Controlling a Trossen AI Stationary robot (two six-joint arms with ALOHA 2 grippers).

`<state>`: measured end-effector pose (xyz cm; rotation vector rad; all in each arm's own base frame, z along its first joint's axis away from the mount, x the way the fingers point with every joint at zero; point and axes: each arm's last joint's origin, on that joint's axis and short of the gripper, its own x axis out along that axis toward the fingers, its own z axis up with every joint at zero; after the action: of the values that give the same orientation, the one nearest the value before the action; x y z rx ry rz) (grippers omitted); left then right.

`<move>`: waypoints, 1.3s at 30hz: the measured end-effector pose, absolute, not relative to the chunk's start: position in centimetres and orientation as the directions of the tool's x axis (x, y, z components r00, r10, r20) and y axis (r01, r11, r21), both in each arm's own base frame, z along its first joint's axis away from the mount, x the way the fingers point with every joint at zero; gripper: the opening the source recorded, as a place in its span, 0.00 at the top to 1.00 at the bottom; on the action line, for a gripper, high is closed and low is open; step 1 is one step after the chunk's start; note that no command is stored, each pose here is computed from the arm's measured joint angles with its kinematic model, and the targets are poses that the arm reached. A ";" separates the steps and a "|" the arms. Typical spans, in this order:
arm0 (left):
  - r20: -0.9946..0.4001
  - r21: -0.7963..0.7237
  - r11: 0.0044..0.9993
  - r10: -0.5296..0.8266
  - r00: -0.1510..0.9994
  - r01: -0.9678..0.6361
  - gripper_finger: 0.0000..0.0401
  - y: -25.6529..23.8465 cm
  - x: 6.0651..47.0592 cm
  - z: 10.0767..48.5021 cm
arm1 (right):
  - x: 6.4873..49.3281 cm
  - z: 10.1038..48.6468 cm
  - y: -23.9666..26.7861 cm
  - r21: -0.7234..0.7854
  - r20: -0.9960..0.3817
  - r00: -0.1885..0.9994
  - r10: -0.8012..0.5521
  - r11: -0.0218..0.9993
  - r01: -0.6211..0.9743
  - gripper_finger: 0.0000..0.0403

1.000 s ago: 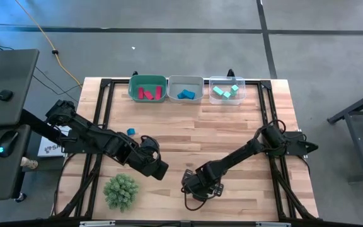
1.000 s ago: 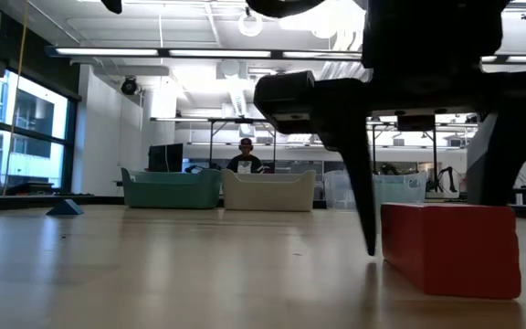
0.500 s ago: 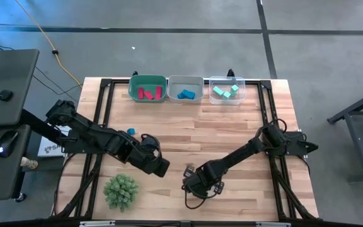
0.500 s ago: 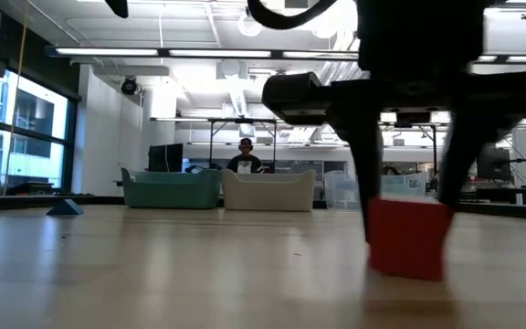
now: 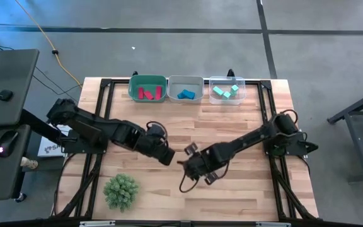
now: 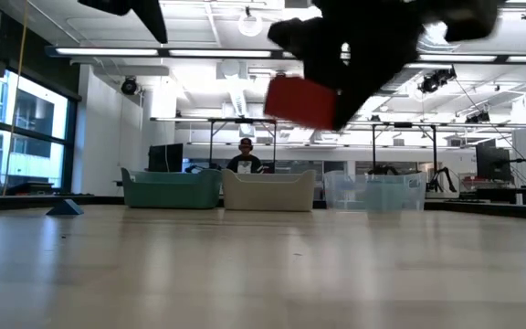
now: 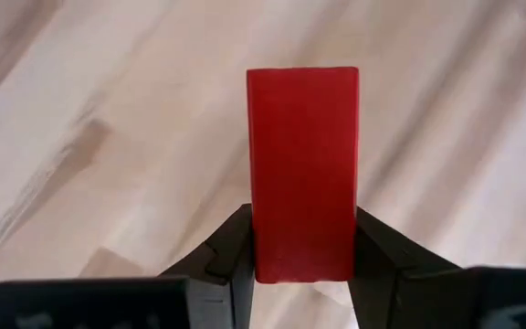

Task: Sort & place blocks by color
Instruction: Put the red block into the green bin

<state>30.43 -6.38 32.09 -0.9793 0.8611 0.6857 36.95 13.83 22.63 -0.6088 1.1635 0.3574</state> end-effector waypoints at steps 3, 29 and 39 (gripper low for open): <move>-0.861 -0.413 0.406 0.118 0.495 -0.815 0.48 -5.3 30.7 32.1 | 36.6 24.5 12.8 -0.305 -0.901 0.425 -0.092 0.829 -0.468 0.73; -0.760 -0.509 0.416 0.193 0.620 -0.754 0.48 3.7 32.6 33.2 | 35.9 29.6 4.0 -0.494 -0.795 0.493 -0.354 0.849 -0.187 0.73; -0.750 -0.542 0.419 0.151 0.644 -0.728 0.48 6.8 32.3 33.3 | 35.3 31.4 0.7 -0.532 -0.764 0.519 -0.384 0.829 -0.171 0.73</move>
<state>32.28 6.81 33.31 -0.9925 0.6786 0.6074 35.27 0.69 31.44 -0.6063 1.0342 -0.1373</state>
